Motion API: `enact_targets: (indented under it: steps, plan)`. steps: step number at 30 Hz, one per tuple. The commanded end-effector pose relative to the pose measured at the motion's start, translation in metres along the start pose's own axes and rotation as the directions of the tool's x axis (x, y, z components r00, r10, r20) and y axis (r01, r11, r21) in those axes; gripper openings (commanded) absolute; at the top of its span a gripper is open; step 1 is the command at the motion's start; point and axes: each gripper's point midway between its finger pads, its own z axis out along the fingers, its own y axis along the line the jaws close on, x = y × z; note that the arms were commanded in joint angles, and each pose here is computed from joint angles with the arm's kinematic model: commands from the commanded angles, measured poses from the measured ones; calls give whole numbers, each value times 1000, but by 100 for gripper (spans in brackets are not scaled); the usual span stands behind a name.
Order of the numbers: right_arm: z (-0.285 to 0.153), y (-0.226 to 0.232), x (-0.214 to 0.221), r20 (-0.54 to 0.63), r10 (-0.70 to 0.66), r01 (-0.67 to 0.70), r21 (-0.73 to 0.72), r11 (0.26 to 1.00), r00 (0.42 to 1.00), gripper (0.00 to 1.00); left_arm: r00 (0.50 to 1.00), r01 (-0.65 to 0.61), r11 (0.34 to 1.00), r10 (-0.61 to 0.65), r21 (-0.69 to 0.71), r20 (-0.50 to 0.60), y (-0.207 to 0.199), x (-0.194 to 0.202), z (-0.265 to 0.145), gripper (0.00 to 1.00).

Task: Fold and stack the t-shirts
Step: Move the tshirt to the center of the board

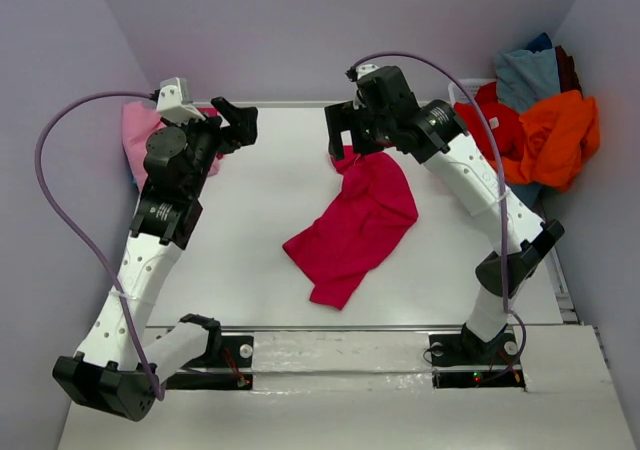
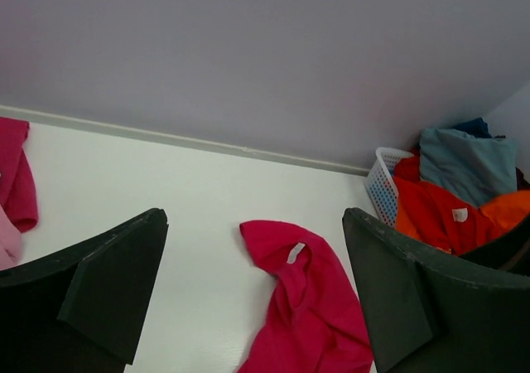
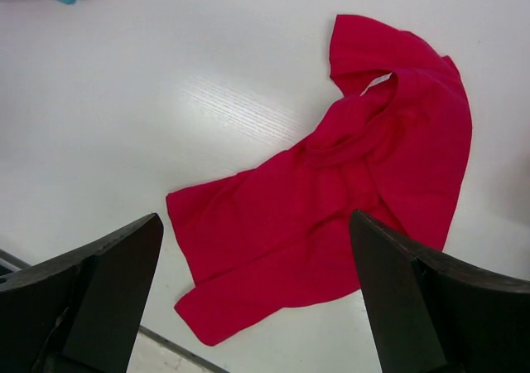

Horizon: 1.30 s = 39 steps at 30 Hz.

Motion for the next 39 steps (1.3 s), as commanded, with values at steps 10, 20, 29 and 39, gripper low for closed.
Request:
enact_targets:
  steps: [10, 20, 29, 39]
  plan:
    - [71, 13, 120, -226, 145, -162, -62, 985, 963, 94, 841, 289, 957, -259, -10, -476, 20, 191, -38, 99]
    - [102, -4, 188, -321, 217, -216, 40, 976, 922, 45, 794, 313, 950, -261, 1, -549, 5, 232, -56, 99]
    - [103, 29, 229, -408, 227, -274, -60, 960, 885, 54, 802, 295, 955, -235, 21, -549, -1, 227, -51, 99]
    - [132, 12, 255, -417, 199, -172, 100, 980, 887, 53, 767, 300, 954, -227, 23, -600, -2, 253, -53, 99]
